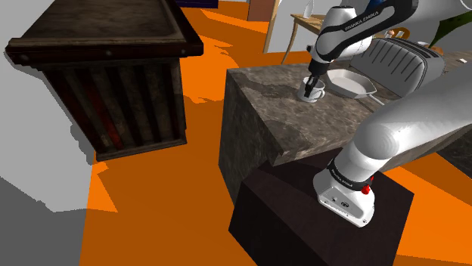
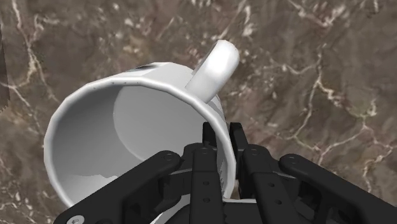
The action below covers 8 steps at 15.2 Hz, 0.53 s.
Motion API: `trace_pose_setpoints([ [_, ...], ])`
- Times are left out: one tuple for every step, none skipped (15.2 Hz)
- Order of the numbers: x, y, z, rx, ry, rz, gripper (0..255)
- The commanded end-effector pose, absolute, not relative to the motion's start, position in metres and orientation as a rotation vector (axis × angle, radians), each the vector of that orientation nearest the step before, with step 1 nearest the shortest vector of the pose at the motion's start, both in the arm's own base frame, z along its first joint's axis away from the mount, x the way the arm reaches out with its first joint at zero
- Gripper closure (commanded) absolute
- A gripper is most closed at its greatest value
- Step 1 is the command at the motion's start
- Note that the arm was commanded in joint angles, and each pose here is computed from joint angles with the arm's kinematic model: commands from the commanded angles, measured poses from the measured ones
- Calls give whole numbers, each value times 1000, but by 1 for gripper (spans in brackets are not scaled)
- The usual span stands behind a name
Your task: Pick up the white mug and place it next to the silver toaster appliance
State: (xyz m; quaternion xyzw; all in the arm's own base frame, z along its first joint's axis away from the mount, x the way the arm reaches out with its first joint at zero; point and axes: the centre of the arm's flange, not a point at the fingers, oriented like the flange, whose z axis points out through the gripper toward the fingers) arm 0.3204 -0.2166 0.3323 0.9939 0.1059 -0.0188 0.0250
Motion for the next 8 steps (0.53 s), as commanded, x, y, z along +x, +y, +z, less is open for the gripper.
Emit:
trace_pose_setpoints([
  [320,-217,332,3074,327,-59,255],
  [320,-217,337,3074,327,-59,255],
  [320,-217,343,3074,327,-59,255],
  [320,-217,348,3074,327,-59,255],
  [320,-217,353,3074,327,-59,255],
  [320,-217,359,3074,327,-59,255],
  [320,-217,364,3074,327,-59,255],
  [320,-217,369,3074,327,-59,255],
])
